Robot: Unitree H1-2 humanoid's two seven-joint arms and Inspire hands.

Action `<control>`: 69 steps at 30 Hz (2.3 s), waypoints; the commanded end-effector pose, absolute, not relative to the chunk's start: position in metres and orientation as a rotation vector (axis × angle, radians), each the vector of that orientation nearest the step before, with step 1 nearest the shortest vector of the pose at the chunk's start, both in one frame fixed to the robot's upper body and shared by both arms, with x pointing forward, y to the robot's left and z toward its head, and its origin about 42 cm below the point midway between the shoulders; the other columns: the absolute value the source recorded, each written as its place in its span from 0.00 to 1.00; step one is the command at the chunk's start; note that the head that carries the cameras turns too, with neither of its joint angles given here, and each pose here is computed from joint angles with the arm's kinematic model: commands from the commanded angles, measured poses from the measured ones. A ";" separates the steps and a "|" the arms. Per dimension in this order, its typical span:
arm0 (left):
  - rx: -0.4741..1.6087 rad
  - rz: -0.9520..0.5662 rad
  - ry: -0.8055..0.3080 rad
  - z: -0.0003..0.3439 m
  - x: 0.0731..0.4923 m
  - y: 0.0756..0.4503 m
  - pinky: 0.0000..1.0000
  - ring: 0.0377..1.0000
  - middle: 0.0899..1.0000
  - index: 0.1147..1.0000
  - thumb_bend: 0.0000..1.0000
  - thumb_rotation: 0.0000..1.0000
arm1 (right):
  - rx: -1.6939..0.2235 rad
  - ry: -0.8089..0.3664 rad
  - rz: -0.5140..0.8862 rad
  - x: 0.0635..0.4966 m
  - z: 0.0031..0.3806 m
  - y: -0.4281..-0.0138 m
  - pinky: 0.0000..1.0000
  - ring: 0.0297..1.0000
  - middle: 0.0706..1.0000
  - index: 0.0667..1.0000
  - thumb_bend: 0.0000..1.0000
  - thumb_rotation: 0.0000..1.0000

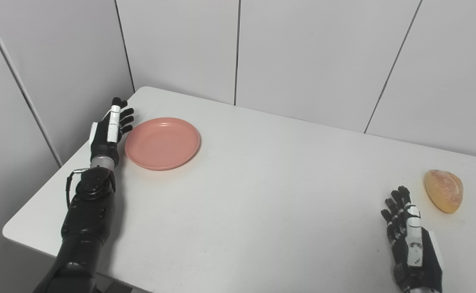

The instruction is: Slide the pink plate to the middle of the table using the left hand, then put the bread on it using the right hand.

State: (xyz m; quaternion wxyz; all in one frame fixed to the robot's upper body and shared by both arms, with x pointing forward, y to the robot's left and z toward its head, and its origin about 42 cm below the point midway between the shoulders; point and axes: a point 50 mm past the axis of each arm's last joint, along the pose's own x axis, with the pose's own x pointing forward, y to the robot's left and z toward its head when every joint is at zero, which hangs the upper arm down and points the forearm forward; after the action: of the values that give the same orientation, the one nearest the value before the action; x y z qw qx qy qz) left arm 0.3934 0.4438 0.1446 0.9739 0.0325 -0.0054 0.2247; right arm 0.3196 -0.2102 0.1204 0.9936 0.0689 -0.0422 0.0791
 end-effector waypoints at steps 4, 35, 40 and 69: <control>0.081 0.422 -0.078 0.159 0.404 0.437 0.84 0.84 0.81 0.81 0.83 1.00 | 0.136 -0.132 0.162 0.320 0.129 -0.211 1.00 1.00 1.00 1.00 0.72 0.98; 0.048 0.209 -0.086 0.154 0.429 0.353 0.84 0.84 0.82 0.82 0.83 1.00 | 0.137 -0.134 0.151 0.322 0.130 -0.206 1.00 1.00 1.00 1.00 0.72 0.97; 0.045 0.153 -0.091 0.158 0.430 0.335 0.86 0.86 0.83 0.83 0.80 1.00 | 0.126 -0.142 0.153 0.322 0.130 -0.205 1.00 1.00 1.00 1.00 0.72 0.97; -0.010 -0.086 -0.060 0.155 0.419 0.248 0.87 0.87 0.86 0.87 0.79 1.00 | 0.119 -0.121 0.135 0.323 0.150 -0.176 1.00 1.00 1.00 1.00 0.72 0.99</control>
State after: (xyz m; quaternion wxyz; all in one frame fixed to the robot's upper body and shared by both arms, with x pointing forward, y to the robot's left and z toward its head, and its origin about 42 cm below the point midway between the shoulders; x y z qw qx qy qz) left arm 0.4121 0.2540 0.1345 0.9995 -0.0116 0.0062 -0.0289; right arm 0.3158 -0.1819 0.1316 0.9961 0.0549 -0.0343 0.0596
